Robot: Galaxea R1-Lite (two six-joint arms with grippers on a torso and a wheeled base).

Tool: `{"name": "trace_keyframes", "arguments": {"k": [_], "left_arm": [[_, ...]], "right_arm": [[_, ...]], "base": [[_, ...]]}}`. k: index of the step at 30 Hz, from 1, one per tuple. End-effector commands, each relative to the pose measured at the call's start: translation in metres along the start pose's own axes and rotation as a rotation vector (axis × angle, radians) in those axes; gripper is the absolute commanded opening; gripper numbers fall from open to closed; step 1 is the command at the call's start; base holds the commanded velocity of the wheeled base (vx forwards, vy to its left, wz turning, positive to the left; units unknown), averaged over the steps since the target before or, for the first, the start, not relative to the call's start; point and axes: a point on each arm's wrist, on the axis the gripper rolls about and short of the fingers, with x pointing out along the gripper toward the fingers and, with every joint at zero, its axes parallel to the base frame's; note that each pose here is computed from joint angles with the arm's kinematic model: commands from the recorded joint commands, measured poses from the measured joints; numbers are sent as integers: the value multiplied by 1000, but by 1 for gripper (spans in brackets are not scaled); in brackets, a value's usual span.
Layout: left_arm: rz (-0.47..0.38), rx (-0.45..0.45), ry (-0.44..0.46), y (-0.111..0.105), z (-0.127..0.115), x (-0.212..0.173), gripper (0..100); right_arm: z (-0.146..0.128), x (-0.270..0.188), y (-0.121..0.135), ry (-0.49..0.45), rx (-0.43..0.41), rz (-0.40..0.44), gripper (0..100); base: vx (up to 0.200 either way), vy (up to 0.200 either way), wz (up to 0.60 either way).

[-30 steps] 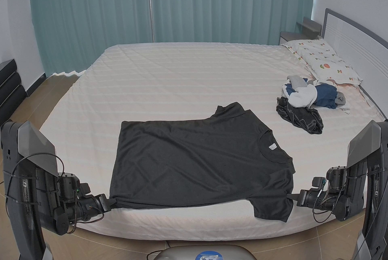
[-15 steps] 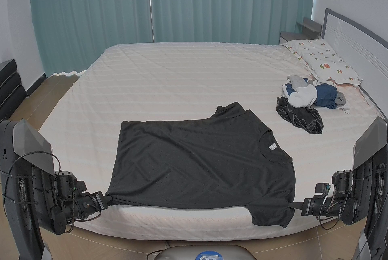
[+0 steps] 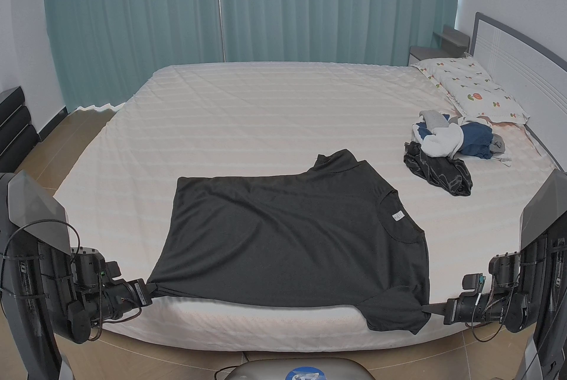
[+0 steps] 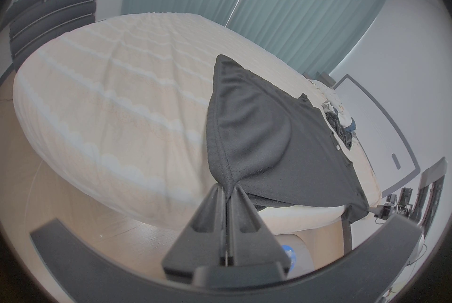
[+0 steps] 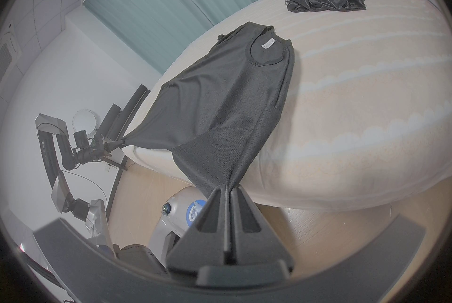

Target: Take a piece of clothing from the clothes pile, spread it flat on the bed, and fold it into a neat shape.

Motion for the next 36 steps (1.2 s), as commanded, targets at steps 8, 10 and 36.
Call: {"name": "trace_keyframes", "arguments": {"k": [8,10,36], "left_arm": [[113,110,-6,2,-6,-7,0],[143,123,-15,3,-5,-6,0],[262,268,123,6,-20,-21,0]], "right_arm": [[-5,-2,1,27,7,-2,0],[-7,-2,2,42,2,-1,0],[-15,-10,9,151,-59,40,0]], "base": [[0,0,0],[0,0,0],[0,0,0]]}}
